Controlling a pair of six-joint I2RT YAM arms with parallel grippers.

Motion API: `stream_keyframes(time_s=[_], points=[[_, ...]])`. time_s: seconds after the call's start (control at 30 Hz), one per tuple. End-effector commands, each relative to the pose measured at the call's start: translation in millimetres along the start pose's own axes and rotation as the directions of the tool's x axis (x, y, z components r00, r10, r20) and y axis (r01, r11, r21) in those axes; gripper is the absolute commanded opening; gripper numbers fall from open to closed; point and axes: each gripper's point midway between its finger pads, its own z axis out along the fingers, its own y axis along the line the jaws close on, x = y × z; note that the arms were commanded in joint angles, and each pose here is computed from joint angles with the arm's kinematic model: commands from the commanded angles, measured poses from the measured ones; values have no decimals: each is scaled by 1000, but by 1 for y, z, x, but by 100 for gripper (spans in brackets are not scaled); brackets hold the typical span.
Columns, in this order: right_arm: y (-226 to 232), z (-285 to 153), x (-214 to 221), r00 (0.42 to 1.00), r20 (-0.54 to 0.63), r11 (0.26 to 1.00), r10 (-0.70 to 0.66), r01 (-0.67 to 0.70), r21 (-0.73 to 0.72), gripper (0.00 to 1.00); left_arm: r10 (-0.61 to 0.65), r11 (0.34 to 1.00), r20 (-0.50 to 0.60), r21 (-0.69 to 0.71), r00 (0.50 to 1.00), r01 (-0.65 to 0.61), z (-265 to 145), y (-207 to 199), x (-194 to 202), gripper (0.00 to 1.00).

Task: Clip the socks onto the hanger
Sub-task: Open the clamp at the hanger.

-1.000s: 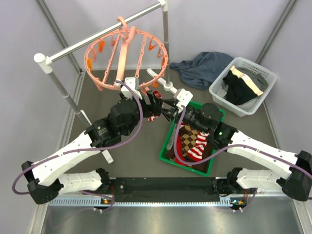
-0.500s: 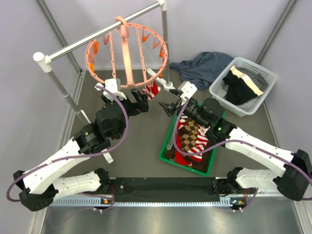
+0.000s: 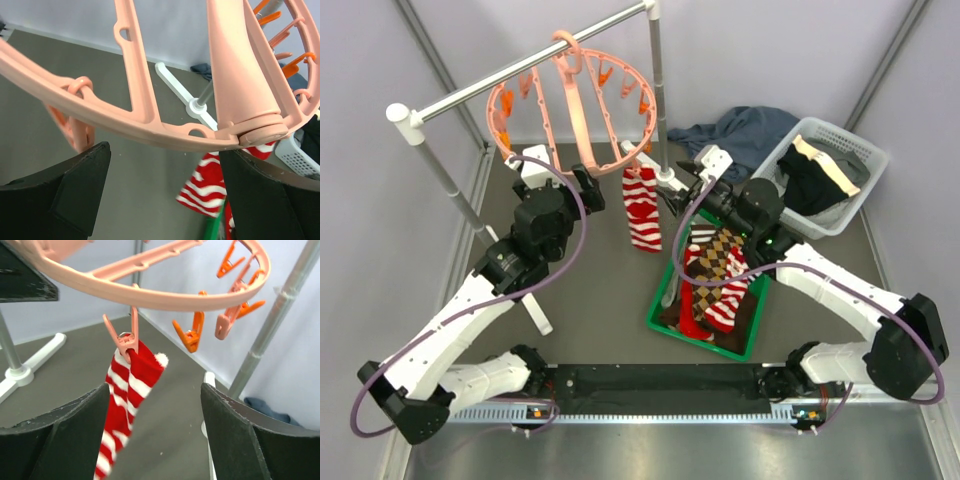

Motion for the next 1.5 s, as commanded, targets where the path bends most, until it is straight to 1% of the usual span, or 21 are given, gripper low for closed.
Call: stream_keyframes(time_s=[0.0,0.07,0.17,0.27,0.43,0.7,0.9,1.1,1.17,1.47], points=[[10,4,-42,994,107,992,-36,49,-119,73,-41,999,57,25,998,39,6,0,-20,93],[10,6,-43,993,113,991,-40,54,-124,74,-36,999,62,17,997,35,7,3,-22,93],[-1,16,-39,991,120,993,-63,74,-88,74,-27,1000,64,2,998,27,8,8,-24,93],[-9,30,-32,992,118,994,-52,63,-90,73,-25,1000,71,-6,997,26,6,12,-27,93],[-7,48,-29,989,136,987,-59,78,-140,73,-28,999,86,-18,996,30,1,18,-32,93],[-15,70,-20,987,140,987,-83,101,-124,72,-14,999,99,-41,995,18,-5,27,-37,93],[-19,64,-18,986,151,989,-72,90,-116,69,-2,999,100,-52,995,7,-3,31,-36,93],[-20,67,-12,987,148,988,-68,87,-127,64,-3,999,99,-54,995,8,-1,31,-37,93],[-19,69,-8,987,143,987,-68,88,-132,64,-5,999,102,-52,995,11,-2,31,-38,93],[-13,78,3,987,152,981,-56,82,-174,54,-11,999,110,-47,994,17,-7,31,-47,93]])
